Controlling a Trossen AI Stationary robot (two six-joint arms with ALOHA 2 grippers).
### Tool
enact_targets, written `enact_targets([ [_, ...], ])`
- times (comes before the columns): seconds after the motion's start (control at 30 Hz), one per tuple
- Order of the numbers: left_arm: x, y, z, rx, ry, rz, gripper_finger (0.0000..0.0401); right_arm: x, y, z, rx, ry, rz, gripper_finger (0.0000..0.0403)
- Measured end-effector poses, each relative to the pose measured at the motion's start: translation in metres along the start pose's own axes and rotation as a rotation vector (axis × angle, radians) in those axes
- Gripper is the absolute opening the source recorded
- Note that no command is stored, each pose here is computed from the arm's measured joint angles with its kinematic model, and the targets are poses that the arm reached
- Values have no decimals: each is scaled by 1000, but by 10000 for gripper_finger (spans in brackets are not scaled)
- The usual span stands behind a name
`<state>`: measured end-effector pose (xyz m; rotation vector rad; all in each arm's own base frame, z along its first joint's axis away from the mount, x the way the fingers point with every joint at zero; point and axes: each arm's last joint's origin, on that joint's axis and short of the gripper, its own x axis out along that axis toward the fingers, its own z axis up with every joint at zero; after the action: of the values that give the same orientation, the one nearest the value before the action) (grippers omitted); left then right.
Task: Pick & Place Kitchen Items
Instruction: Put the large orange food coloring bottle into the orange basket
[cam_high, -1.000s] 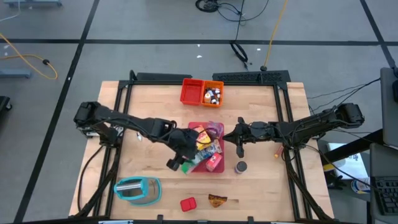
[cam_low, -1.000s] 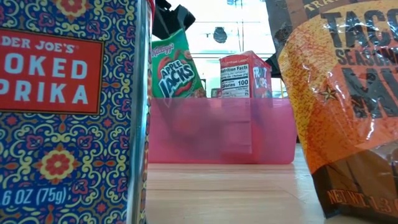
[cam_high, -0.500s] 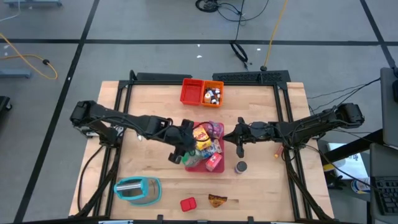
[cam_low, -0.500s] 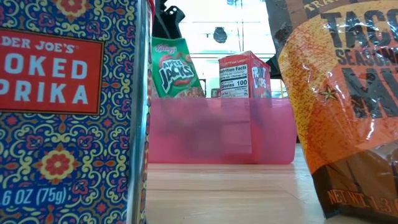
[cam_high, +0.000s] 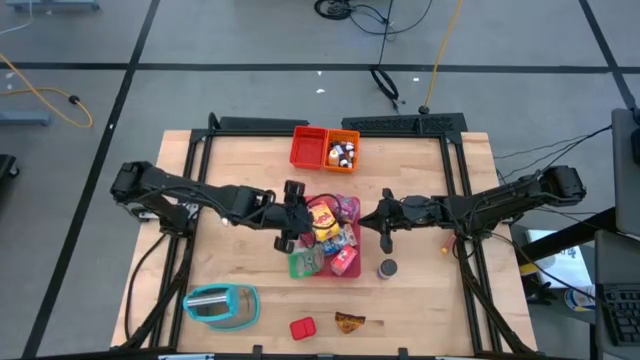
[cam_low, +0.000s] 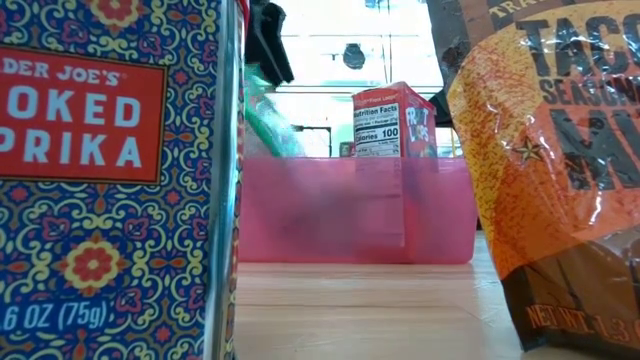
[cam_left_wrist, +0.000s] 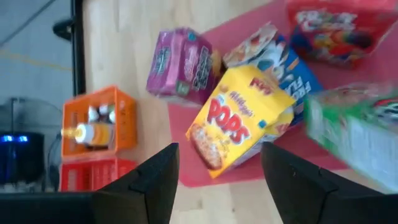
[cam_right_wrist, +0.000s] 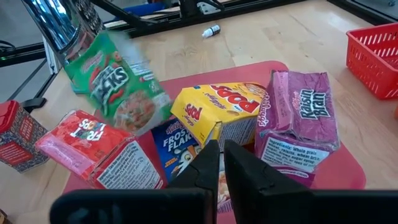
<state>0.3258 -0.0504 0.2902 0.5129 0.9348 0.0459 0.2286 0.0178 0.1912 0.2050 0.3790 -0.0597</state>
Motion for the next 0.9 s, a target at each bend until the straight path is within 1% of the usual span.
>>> enact_targets([
  [0.03, 0, 1, -1, -14, 4, -3, 227, 0, 0, 0, 0, 1, 0, 18],
  [0.13, -1, 3, 0, -35, -25, -63, 227, 0, 0, 0, -1, 5, -1, 18],
  [0.27, 0, 4, -1, -63, -16, -76, 227, 0, 0, 0, -1, 4, -1, 18],
  [0.37, 3, 2, 0, -70, -40, -141, 227, 0, 0, 0, -1, 3, 0, 18],
  [0.47, 5, -1, 3, -64, -69, -208, 227, 0, 0, 0, -1, 3, 0, 18],
  [0.67, 18, -1, 10, -15, -135, -219, 227, 0, 0, 0, 0, 0, 1, 18],
  [0.7, 21, -2, 10, -7, -126, -224, 227, 0, 0, 0, 0, 0, 1, 18],
  [0.73, 25, -1, 9, -6, -111, -220, 227, 0, 0, 0, -1, 1, 0, 18],
  [0.8, 28, 3, 6, -20, -72, -163, 227, 0, 0, -1, -1, 6, -1, 18],
  [0.9, 25, 15, -4, -108, 36, -5, 227, 0, 0, -1, -3, 15, -3, 18],
])
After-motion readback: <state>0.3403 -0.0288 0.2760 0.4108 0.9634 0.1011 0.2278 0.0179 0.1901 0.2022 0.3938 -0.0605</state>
